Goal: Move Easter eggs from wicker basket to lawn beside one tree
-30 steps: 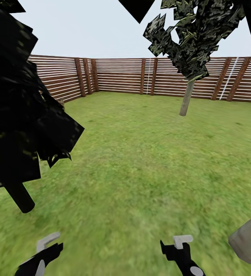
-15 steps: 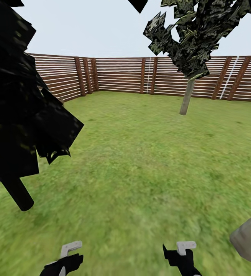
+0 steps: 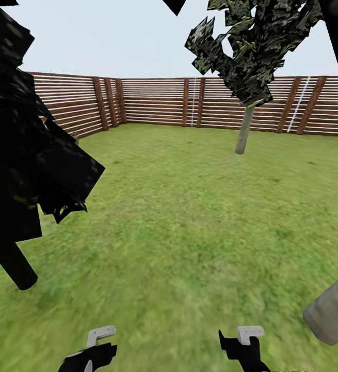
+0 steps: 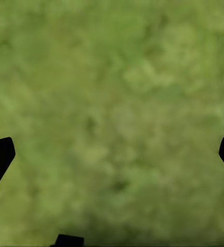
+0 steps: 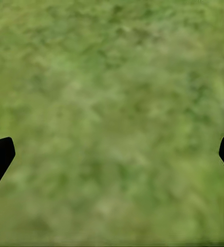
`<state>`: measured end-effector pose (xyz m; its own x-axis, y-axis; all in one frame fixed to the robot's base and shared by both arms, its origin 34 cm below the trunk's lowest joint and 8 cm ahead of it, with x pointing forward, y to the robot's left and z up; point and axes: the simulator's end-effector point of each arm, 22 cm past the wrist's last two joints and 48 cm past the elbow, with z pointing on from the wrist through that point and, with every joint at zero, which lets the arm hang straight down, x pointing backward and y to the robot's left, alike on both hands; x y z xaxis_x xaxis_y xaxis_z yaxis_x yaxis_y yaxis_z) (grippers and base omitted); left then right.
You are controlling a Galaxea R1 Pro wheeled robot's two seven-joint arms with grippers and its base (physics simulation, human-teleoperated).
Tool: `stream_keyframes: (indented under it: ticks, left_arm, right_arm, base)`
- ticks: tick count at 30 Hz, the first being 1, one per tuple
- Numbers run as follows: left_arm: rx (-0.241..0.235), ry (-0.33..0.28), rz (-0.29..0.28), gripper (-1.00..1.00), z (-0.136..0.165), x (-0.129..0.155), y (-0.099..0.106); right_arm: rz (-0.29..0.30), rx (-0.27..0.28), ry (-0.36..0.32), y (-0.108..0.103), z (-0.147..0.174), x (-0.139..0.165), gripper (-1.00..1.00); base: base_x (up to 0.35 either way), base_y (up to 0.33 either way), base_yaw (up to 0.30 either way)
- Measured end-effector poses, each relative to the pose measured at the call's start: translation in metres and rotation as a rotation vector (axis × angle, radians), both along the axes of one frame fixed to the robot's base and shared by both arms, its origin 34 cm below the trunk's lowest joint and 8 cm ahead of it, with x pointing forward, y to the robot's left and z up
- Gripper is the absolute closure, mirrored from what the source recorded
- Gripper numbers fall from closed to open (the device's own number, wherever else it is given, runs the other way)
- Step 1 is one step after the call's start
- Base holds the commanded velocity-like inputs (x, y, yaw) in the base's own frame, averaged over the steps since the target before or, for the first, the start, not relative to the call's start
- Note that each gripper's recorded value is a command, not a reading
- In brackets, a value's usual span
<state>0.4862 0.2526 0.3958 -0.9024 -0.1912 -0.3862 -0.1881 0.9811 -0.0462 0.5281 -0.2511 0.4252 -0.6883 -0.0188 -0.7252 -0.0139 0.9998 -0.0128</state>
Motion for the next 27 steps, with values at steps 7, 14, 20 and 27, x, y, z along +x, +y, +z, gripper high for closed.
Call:
stream_keyframes:
  ticks: [7, 14, 20, 27]
  left_arm:
    - [-0.005, 0.061, -0.051, -1.0, -0.016, -0.024, -0.016]
    - [0.001, 0.049, -0.048, -1.0, -0.016, -0.022, -0.014]
    - [0.001, 0.046, -0.046, -1.0, -0.016, -0.022, -0.014]
    - [-0.004, 0.03, -0.044, -1.0, -0.016, -0.02, -0.015]
  right_arm:
    - [-0.002, 0.001, 0.016, 0.0, -0.005, -0.006, -1.0]
    - [0.002, -0.002, 0.034, 0.0, -0.014, -0.016, -1.0]
    - [0.01, -0.006, 0.026, 0.001, -0.013, -0.016, -1.0]
    - [0.014, -0.004, 0.052, 0.003, -0.022, -0.024, -1.0]
  base:
    - [0.305, 0.0, -0.245]
    - [0.333, 0.0, -0.065]
    - [0.335, 0.0, -0.005]
    - [0.0, 0.0, 0.0]
